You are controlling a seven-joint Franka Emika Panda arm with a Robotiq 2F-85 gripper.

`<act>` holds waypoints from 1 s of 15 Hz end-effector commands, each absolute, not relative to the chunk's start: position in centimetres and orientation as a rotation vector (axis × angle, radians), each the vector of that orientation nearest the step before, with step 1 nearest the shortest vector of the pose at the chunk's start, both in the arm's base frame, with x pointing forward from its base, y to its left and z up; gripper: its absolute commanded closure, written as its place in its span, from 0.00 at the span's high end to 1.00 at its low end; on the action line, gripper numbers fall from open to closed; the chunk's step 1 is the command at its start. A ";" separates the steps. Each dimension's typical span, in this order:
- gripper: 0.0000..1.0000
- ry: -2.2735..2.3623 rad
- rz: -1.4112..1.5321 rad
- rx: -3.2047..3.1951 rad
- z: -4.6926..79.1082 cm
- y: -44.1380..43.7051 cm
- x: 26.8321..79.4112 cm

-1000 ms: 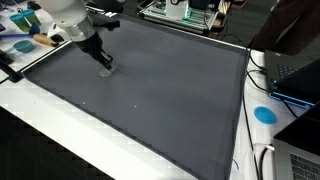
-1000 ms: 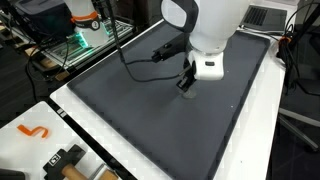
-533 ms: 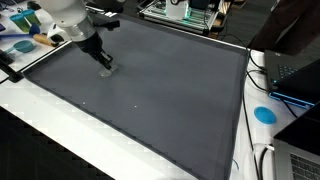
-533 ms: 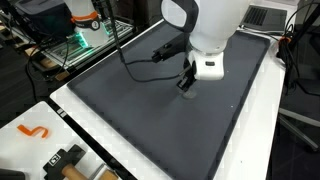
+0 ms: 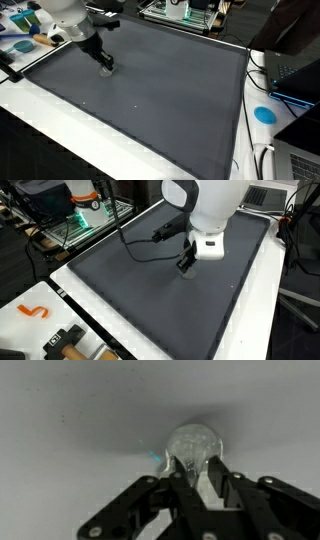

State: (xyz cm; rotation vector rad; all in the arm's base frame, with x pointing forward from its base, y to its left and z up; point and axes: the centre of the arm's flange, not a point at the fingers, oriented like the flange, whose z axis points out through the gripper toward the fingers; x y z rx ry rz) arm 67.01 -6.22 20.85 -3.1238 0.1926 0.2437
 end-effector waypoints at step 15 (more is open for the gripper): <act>1.00 0.191 0.221 -3.119 24.5 -6.4 67.1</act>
